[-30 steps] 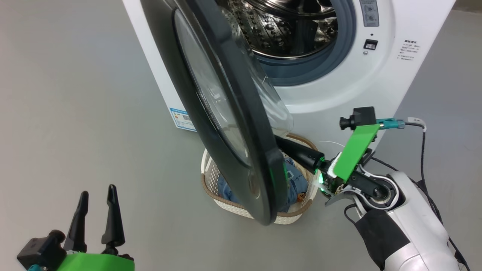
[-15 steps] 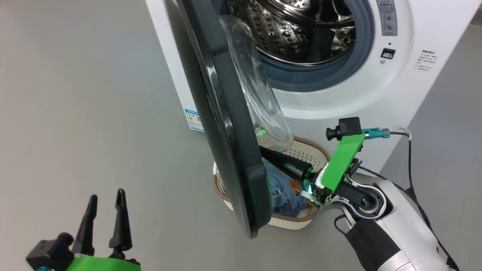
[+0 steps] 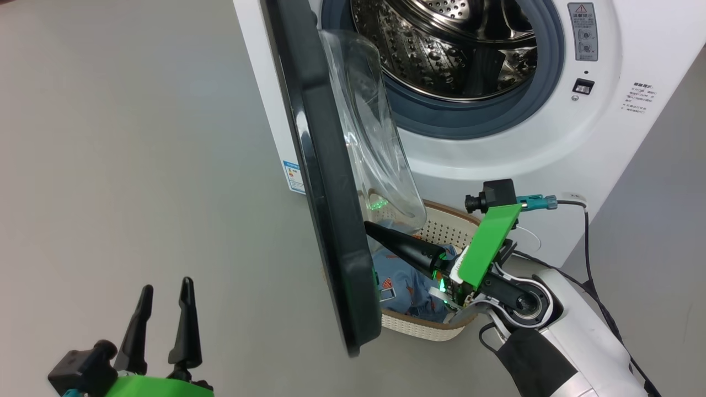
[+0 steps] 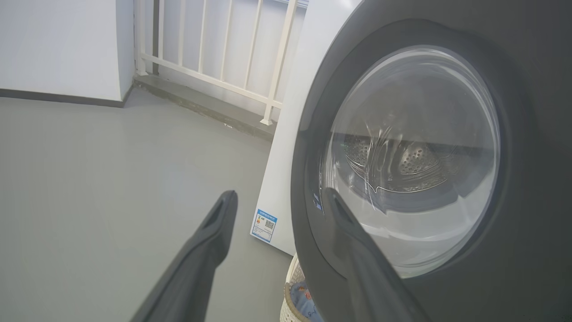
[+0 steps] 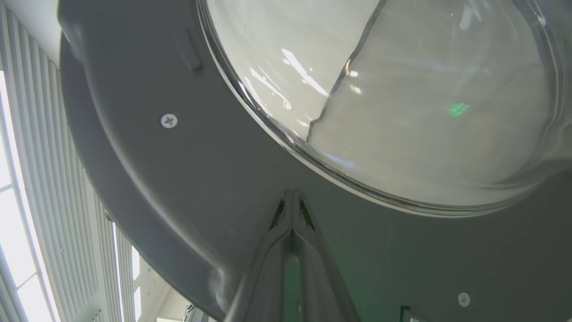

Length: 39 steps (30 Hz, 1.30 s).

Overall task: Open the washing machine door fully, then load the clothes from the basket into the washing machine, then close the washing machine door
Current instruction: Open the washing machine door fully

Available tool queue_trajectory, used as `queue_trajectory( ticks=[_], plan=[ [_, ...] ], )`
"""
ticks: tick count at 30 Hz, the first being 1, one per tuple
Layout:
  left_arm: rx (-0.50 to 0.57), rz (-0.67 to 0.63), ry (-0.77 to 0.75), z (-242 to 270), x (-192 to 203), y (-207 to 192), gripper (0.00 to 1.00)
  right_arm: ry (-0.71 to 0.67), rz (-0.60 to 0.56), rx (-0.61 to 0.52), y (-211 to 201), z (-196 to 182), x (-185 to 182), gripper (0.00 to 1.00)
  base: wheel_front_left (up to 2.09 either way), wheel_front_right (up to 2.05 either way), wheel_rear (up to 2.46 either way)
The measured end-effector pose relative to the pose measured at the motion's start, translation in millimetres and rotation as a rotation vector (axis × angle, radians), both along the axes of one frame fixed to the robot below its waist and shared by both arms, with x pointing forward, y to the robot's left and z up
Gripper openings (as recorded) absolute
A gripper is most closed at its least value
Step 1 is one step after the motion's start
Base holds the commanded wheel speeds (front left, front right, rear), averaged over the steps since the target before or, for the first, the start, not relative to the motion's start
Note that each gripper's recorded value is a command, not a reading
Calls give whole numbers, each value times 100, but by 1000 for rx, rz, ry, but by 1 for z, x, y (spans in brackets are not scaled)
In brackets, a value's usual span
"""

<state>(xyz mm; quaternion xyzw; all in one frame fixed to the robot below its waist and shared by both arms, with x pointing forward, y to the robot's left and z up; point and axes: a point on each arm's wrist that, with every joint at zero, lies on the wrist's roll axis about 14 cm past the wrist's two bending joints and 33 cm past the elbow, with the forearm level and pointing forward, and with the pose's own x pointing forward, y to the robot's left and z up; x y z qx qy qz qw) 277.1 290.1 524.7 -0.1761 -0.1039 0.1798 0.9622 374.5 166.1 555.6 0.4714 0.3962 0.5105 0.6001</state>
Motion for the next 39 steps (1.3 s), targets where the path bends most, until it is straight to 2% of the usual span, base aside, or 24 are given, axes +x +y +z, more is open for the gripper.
queue_trajectory(
  ticks=[13,22,27,28,31,32,33,34,39],
  plan=[
    [-4,-5,-15,2,-4,-2,100,2,9,7,6,4,-14,0,0,0,0],
    [-7,-21,-15,1,-2,-6,100,-16,-31,11,-6,9,-14,0,0,0,0],
    [0,-42,-9,-1,2,-10,100,-86,-90,3,-21,15,-8,1,0,0,0],
    [5,-47,-9,-1,3,-12,100,-104,-114,4,-26,18,-5,9,0,0,0],
    [15,-52,-11,1,5,-12,100,-162,-192,-8,-43,21,6,44,0,0,0],
    [18,-54,-11,1,6,-12,100,-181,-215,-11,-49,23,8,60,0,0,0],
    [20,-58,-12,2,7,-13,100,-202,-238,-21,-55,23,11,87,0,0,0],
    [19,-62,-12,2,8,-14,100,-220,-261,-23,-61,24,14,100,0,0,0],
    [20,-86,-13,2,15,-20,100,-340,-410,-40,-94,35,31,100,0,0,0]
  ],
)
